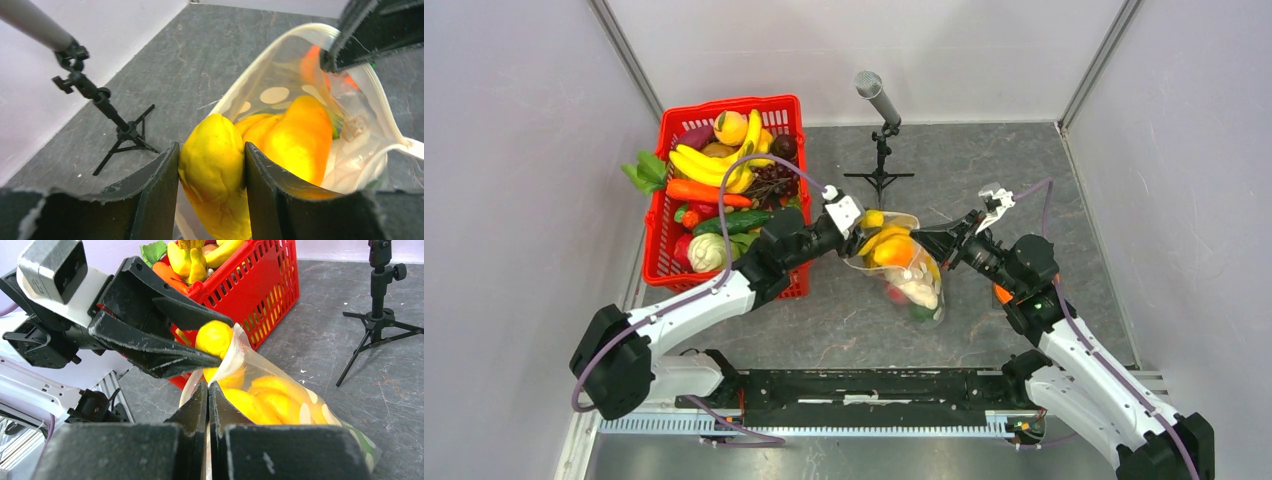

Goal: Place the food in the zip-top bag and seal the zipper
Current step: Place the fake fruit in the zipper food storage bag.

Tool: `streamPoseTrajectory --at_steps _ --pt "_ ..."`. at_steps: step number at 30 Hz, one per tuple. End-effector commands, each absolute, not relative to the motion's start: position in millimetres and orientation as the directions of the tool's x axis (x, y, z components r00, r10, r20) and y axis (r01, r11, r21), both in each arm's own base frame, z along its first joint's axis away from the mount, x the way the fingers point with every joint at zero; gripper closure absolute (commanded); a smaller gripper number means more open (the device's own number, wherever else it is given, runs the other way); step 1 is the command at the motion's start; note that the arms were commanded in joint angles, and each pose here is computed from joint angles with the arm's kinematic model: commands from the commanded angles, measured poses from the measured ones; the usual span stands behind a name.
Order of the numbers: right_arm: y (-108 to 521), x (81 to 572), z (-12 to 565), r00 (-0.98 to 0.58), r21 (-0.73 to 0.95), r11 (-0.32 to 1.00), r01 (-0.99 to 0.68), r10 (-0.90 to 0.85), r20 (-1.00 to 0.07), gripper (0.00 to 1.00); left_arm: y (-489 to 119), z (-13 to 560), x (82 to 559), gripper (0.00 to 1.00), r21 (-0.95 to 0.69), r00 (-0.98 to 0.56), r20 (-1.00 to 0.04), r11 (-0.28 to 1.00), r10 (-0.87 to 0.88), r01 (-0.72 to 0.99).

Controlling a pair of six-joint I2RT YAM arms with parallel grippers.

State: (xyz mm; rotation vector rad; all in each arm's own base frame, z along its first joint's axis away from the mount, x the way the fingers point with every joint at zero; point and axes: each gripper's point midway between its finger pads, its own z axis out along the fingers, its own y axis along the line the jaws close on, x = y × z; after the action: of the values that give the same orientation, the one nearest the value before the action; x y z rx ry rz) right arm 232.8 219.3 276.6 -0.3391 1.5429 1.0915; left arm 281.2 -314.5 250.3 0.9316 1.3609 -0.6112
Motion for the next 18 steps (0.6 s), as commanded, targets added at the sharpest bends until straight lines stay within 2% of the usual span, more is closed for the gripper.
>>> streamPoseTrajectory --at_steps 1,6,11,15,18 --pt "219.8 227.6 315.3 -0.216 0.406 0.481 -0.777 0.402 -0.890 1.00 -332.7 253.5 265.2 0.57 0.261 0.212 -0.963 0.390 0.165 0.883" --pt "222.7 226.1 320.1 -0.217 0.403 0.461 -0.790 0.404 -0.889 1.00 -342.4 235.2 245.8 0.49 0.229 0.165 -0.955 0.257 0.245 0.939" --pt "223.5 227.5 321.7 -0.206 0.386 0.467 -0.796 0.390 -0.897 1.00 -341.5 245.2 236.5 0.27 0.195 0.131 -0.952 0.219 0.278 0.956" --pt "221.2 231.7 320.7 -0.193 0.375 0.494 -0.784 0.379 -0.905 1.00 -339.8 254.9 231.3 0.24 0.199 0.140 -0.952 0.202 0.273 0.959" --pt "222.7 229.0 324.6 -0.193 0.373 0.478 -0.795 0.385 -0.903 1.00 -335.3 244.8 237.6 0.23 0.197 0.118 -0.942 0.235 0.314 0.952"
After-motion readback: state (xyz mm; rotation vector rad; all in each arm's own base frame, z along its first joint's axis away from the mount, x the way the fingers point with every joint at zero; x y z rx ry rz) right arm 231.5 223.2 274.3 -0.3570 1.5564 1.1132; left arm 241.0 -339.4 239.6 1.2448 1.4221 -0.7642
